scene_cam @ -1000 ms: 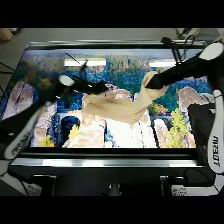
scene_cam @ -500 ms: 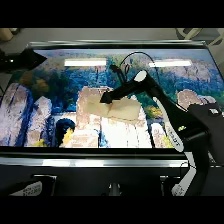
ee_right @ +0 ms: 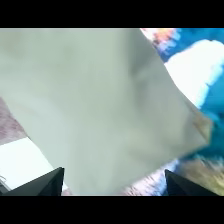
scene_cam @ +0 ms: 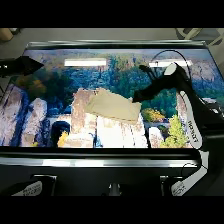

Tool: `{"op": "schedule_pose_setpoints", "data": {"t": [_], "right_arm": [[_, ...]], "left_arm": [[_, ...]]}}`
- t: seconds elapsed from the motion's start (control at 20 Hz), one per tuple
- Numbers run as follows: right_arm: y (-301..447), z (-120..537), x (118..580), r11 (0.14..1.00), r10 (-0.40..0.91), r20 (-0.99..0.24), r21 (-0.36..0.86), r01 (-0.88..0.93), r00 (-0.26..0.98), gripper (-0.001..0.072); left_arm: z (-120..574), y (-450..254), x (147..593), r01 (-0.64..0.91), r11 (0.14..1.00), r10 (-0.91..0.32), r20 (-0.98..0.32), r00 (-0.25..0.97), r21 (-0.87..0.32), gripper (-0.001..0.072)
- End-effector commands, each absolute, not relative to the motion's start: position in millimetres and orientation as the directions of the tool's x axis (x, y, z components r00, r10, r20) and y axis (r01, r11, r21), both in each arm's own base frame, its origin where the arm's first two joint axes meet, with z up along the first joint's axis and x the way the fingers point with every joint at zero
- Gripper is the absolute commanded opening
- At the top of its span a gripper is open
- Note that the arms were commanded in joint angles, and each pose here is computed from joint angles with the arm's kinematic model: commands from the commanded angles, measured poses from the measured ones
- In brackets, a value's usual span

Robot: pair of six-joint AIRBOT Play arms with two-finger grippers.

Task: Fold the shirts.

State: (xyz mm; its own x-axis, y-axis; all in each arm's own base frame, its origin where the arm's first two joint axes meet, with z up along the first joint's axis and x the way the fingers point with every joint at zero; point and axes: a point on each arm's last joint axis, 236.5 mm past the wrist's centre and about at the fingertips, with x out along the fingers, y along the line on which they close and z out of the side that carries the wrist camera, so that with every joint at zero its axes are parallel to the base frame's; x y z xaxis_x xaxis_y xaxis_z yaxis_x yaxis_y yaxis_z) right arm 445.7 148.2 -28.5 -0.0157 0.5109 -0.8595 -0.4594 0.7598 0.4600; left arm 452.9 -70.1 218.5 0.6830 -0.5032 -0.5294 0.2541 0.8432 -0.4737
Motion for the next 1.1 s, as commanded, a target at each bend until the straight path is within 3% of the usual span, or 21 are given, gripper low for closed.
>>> {"op": "schedule_pose_setpoints", "data": {"t": [0.0,0.15,0.25,0.3,0.35,0.4,0.45,0.5,0.6,0.7,0.8,1.05], "right_arm": [[110,-64,421,0.836,0.469,-0.879,0.472,-0.28,-0.083,0.0667],[158,-85,431,0.782,0.616,-0.787,0.608,-0.138,0.019,0.0667],[176,-92,430,0.741,0.671,-0.742,0.668,-0.071,0.021,0.0663],[182,-92,430,0.723,0.69,-0.724,0.688,-0.062,0.019,0.0552],[187,-86,432,0.697,0.716,-0.697,0.713,-0.079,0.024,0.0254],[191,-73,436,0.658,0.752,-0.659,0.744,-0.117,0.038,0.0057],[193,-49,444,0.597,0.799,-0.598,0.778,-0.197,0.059,0.0022],[188,-22,450,0.547,0.833,-0.548,0.793,-0.269,0.075,0.002],[156,34,460,0.542,0.835,-0.534,0.758,-0.363,0.133,0.002],[96,81,471,0.653,0.756,-0.595,0.657,-0.377,0.272,0.002],[21,116,471,0.782,0.619,-0.66,0.565,-0.261,0.427,0.0019],[-105,174,416,0.868,0.433,-0.672,0.49,-0.079,0.601,0.002]], "left_arm": [[216,-71,451,0.255,0.843,-0.506,-0.536,0.676,-0.474,0.0023],[216,-78,450,0.266,0.838,-0.517,-0.536,0.667,-0.477,0.0023],[215,-83,448,0.277,0.834,-0.526,-0.538,0.659,-0.477,0.0023],[215,-87,448,0.283,0.832,-0.531,-0.537,0.656,-0.477,0.0023],[216,-89,447,0.287,0.831,-0.534,-0.537,0.653,-0.476,0.0023],[216,-90,447,0.29,0.83,-0.535,-0.537,0.652,-0.476,0.0023],[216,-90,447,0.29,0.83,-0.535,-0.536,0.653,-0.476,0.0023],[216,-90,448,0.289,0.831,-0.534,-0.536,0.654,-0.476,0.0023],[216,-89,448,0.291,0.832,-0.533,-0.536,0.655,-0.473,0.0023],[216,-89,448,0.296,0.833,-0.532,-0.535,0.656,-0.467,0.0023],[216,-89,448,0.3,0.835,-0.532,-0.534,0.658,-0.462,0.0023],[216,-89,448,0.301,0.835,-0.532,-0.534,0.657,-0.461,0.0023]]}}
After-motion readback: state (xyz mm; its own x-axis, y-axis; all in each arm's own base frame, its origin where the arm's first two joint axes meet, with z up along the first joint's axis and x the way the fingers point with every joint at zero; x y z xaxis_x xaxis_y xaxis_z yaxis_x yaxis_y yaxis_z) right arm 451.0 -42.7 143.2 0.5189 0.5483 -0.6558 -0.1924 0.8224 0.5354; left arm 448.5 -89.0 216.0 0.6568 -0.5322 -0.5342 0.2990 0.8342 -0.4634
